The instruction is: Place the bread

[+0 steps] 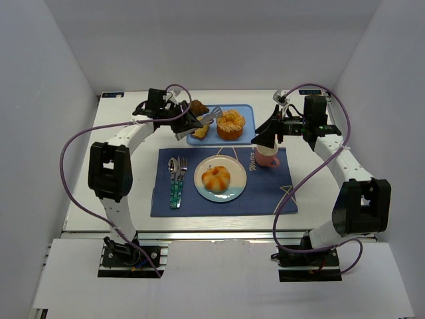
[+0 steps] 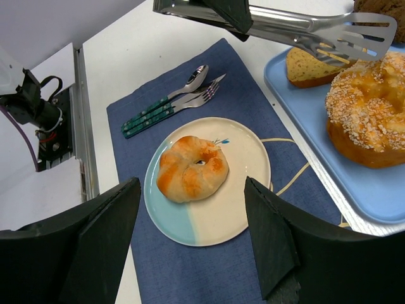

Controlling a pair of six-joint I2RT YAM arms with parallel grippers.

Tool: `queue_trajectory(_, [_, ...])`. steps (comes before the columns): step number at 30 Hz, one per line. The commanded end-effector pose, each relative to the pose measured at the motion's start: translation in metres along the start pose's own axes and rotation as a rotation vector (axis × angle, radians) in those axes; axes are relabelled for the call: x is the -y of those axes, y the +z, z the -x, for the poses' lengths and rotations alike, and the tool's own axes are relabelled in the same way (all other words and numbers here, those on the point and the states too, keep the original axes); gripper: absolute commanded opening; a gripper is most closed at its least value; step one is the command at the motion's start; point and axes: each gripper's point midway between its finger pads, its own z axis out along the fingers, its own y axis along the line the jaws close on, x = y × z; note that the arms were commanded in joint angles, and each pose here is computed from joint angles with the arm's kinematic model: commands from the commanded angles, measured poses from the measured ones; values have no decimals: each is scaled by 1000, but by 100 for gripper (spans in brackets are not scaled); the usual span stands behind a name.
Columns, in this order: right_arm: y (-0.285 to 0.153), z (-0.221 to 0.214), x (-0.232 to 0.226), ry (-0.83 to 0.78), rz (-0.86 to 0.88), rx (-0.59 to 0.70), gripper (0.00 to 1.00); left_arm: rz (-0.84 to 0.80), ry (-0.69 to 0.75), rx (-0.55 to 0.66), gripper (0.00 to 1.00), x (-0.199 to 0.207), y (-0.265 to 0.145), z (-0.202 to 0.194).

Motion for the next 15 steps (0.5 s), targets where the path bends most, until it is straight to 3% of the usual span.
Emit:
queue_trajectory(1, [-4, 12, -8, -46, 15, 27, 72, -55, 47, -1, 61, 22, -9, 0])
queue_trajectory(15, [-5, 14, -8, -48, 12, 28, 72, -38, 66, -107, 58, 18, 12, -21])
